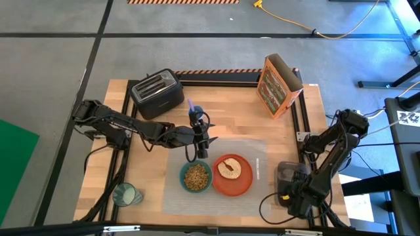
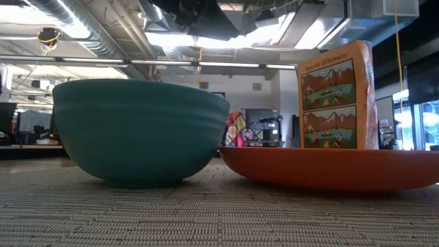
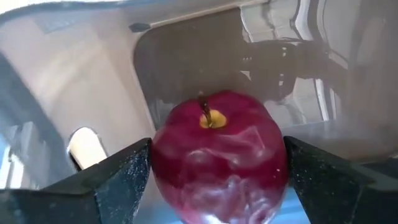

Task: Arrange a breakfast setting
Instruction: Put the red apple on the orange plate

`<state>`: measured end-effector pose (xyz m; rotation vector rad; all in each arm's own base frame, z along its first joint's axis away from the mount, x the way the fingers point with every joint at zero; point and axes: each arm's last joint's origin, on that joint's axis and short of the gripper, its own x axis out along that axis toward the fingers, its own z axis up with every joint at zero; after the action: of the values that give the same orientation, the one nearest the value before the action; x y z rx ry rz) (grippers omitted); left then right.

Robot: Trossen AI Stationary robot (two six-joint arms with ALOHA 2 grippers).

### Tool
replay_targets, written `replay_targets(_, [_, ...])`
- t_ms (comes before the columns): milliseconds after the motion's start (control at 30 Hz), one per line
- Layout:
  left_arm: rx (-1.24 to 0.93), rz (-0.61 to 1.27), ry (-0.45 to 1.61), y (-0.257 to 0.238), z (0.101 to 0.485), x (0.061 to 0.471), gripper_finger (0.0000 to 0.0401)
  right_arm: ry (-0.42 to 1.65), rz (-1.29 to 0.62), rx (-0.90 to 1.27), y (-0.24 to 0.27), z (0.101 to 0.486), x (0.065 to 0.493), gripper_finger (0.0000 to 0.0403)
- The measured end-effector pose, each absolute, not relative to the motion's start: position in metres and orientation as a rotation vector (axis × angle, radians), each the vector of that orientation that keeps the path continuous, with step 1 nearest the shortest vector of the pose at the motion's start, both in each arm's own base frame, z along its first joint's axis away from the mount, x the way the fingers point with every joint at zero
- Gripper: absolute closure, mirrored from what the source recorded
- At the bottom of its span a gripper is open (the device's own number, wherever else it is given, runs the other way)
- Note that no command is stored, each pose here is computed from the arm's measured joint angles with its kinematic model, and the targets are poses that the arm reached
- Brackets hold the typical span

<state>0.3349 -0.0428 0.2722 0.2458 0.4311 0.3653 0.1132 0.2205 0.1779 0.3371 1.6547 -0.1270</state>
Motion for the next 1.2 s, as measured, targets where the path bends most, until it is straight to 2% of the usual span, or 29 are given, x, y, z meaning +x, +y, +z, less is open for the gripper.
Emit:
replay_targets(300, [0.251,0.367,0.445,-0.043,0.271,0.334,0.0174,1.668,-0.144,0.314,0.223,0.173,0.112,0.0061])
replay_targets(433, [0.252,0.367,0.446,-0.043,0.271,0.334,0.0174,1.703,-0.211,0.281,0.219,0.167,0.11,0.0064])
replay_targets(667, [0.252,0.368,0.449,-0.043,0.271,0.334,0.0174,1.698,-0.25,0.255,0.22,0.163,0.111,0.0116])
replay_targets(833, [0.251,0.368,0.449,-0.043,0.271,0.334,0.0174,1.625,-0.283,0.217,0.218,0.169,0.113,0.0125])
replay_targets(1033, [0.222,0.323,0.416,-0.044,0.273,0.336,0.0174,1.424,-0.316,0.166,0.214,0.201,0.118,0.0116])
replay_targets(1200, [0.12,0.128,0.243,-0.053,0.275,0.352,0.0174,1.058,-0.352,0.105,0.208,0.229,0.126,0.0119])
